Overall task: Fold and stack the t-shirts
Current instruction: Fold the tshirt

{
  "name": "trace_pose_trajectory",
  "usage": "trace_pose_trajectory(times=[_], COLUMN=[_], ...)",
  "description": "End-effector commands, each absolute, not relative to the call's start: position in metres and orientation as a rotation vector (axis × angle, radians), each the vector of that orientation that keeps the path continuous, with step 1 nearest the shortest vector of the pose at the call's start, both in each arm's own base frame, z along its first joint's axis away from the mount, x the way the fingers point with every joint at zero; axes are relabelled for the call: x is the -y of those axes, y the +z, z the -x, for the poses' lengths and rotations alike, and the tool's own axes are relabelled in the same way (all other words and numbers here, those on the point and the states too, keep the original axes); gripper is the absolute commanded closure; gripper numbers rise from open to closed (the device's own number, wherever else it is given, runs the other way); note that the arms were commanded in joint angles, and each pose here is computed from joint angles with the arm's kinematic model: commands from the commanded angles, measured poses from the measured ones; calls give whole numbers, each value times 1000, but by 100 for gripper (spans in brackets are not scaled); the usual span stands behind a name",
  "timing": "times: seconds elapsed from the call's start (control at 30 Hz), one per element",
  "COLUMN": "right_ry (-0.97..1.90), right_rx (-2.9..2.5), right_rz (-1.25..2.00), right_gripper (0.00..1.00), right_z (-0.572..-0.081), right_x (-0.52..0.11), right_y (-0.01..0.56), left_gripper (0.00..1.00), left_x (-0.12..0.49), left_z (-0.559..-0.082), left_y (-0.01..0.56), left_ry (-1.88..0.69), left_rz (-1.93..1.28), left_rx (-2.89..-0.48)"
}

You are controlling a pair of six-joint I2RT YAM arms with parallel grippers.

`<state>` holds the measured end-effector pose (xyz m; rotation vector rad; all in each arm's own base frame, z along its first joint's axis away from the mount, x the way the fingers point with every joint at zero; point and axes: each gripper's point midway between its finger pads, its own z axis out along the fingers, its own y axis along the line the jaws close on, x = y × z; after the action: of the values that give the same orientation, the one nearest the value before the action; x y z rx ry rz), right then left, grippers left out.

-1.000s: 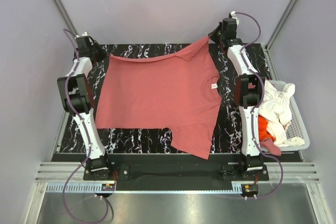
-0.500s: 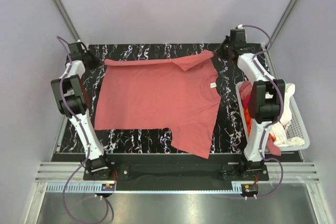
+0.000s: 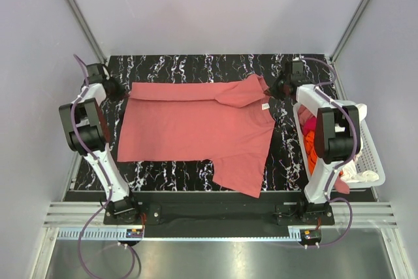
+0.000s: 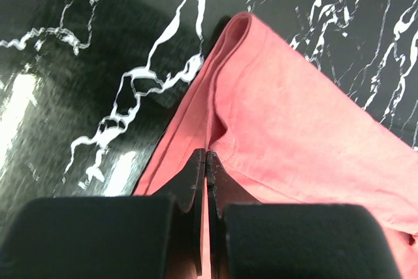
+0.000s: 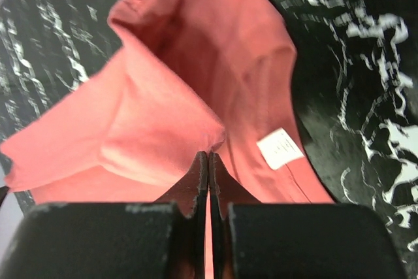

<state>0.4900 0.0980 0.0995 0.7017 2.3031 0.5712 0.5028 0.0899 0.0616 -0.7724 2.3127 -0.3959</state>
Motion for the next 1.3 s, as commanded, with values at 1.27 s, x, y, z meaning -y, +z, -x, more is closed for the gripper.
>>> trace_pose_trajectory(times=[1.27], right_ry=[812], right_rx=[-2297], right_rz=[-659], right_gripper=[100], right_z=[-429], right_x=[-120], right_y=[123], left_gripper=[68], left_x=[-120], left_z=[-440], left_y=[65], left_ry=[-82], left_rz=[865], left_rx=[-2433])
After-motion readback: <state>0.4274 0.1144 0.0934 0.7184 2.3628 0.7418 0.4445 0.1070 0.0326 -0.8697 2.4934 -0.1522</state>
